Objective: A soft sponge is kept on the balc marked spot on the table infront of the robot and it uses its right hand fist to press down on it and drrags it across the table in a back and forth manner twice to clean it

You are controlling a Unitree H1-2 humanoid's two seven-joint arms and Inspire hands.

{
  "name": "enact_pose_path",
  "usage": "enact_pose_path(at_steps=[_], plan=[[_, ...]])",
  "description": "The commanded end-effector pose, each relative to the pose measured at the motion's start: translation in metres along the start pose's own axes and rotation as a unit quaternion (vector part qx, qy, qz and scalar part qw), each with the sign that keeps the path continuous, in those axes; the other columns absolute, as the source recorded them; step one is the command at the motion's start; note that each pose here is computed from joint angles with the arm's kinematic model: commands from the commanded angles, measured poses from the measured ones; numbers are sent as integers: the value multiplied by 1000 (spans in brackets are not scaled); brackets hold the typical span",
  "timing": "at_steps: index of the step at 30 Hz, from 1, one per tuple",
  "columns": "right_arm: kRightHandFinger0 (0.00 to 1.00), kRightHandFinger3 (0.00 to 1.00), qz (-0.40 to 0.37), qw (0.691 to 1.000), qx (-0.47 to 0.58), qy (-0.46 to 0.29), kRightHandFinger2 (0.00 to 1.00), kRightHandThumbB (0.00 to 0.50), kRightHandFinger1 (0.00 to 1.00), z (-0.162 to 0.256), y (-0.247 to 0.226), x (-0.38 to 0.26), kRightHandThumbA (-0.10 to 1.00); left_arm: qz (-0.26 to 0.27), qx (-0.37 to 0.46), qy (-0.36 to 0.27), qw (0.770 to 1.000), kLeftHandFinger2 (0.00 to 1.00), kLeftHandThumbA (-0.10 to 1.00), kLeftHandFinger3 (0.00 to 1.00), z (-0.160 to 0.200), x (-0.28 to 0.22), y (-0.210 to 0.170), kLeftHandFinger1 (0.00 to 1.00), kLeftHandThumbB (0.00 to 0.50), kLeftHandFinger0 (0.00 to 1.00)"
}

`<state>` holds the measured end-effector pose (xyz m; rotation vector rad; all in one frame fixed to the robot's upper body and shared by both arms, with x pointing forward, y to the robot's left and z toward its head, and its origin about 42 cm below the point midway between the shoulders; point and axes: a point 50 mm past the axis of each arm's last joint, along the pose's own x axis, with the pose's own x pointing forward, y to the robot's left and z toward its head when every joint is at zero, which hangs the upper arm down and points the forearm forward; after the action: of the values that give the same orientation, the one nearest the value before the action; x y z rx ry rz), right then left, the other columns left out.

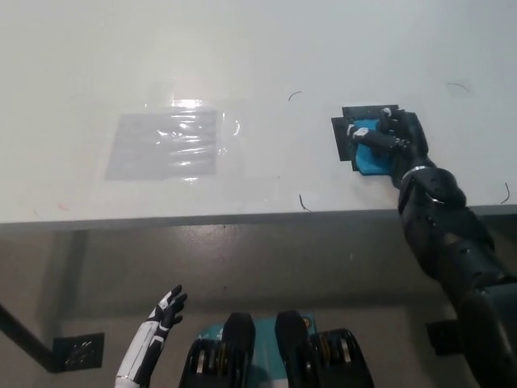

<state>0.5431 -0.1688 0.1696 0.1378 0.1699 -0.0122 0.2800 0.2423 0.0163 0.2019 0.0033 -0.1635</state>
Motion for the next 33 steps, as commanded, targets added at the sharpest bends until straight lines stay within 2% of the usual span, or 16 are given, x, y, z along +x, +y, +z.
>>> enact_pose_path(at_steps=[1,3,5,6,8,9,11,12,17,19,22,24,26,28,29,33], plan=[[0,0,60,998,12,25,0,168,0,-16,62,-10,1000,2,1,-26,1000,1000,1000,1000,8,4,3,1000,417,1000],[0,0,73,997,10,20,0,167,0,-17,77,-13,1000,3,1,-26,1000,1000,1000,1000,8,2,4,1000,423,1000],[0,0,98,995,-2,15,0,145,0,-19,100,-18,1000,2,4,-28,1000,1000,1000,1000,8,2,4,1000,418,1000],[8,0,104,994,-4,13,0,181,0,-21,107,-20,1000,1,5,-29,1000,1000,1000,1000,7,1,5,1000,424,1000],[0,0,132,991,-3,-1,0,130,0,-22,129,-27,1000,-1,4,-27,1000,1000,1000,1000,8,2,6,1000,431,1000],[0,0,144,990,9,-2,0,121,0,-22,137,-29,1000,0,4,-30,1000,1000,1000,1000,8,3,6,1000,430,1000],[0,0,158,988,-4,-2,0,149,0,-24,152,-35,1000,2,-2,-26,1000,1000,1000,1000,9,2,5,1000,431,1000],[0,0,167,986,-3,-1,0,140,0,-26,161,-38,1000,3,0,-26,1000,1000,1000,1000,9,2,5,1000,428,1000],[0,0,188,982,-31,-7,0,174,0,-31,178,-46,1000,2,6,-31,999,1000,1000,1000,9,2,5,1000,419,1000],[0,0,187,981,-50,-17,0,145,0,-31,177,-47,1000,3,7,-31,999,1000,1000,1000,10,3,5,1000,418,1000],[0,0,188,981,-41,-14,15,144,0,-29,173,-44,1000,5,9,-32,999,1000,1000,1000,11,4,6,1000,416,1000],[1,9,181,983,-27,-10,76,124,0,-30,164,-41,1000,4,4,-32,999,1000,1000,1000,10,4,7,1000,419,1000],[0,1,173,985,-19,-6,97,116,0,-30,157,-39,1000,2,-1,-28,1000,1000,1000,1000,10,4,6,1000,426,1000],[2,0,160,986,-37,-1,61,128,0,-31,146,-35,1000,2,-1,-29,1000,1000,1000,1000,10,5,6,1000,418,1000],[0,0,158,987,-37,-2,47,110,0,-31,143,-35,1000,2,-1,-29,1000,1000,1000,1000,10,5,6,1000,417,1000],[11,17,131,990,-41,-3,77,107,0,-36,112,-29,1000,4,-1,-27,1000,1000,1000,1000,9,4,6,1000,424,1000]])
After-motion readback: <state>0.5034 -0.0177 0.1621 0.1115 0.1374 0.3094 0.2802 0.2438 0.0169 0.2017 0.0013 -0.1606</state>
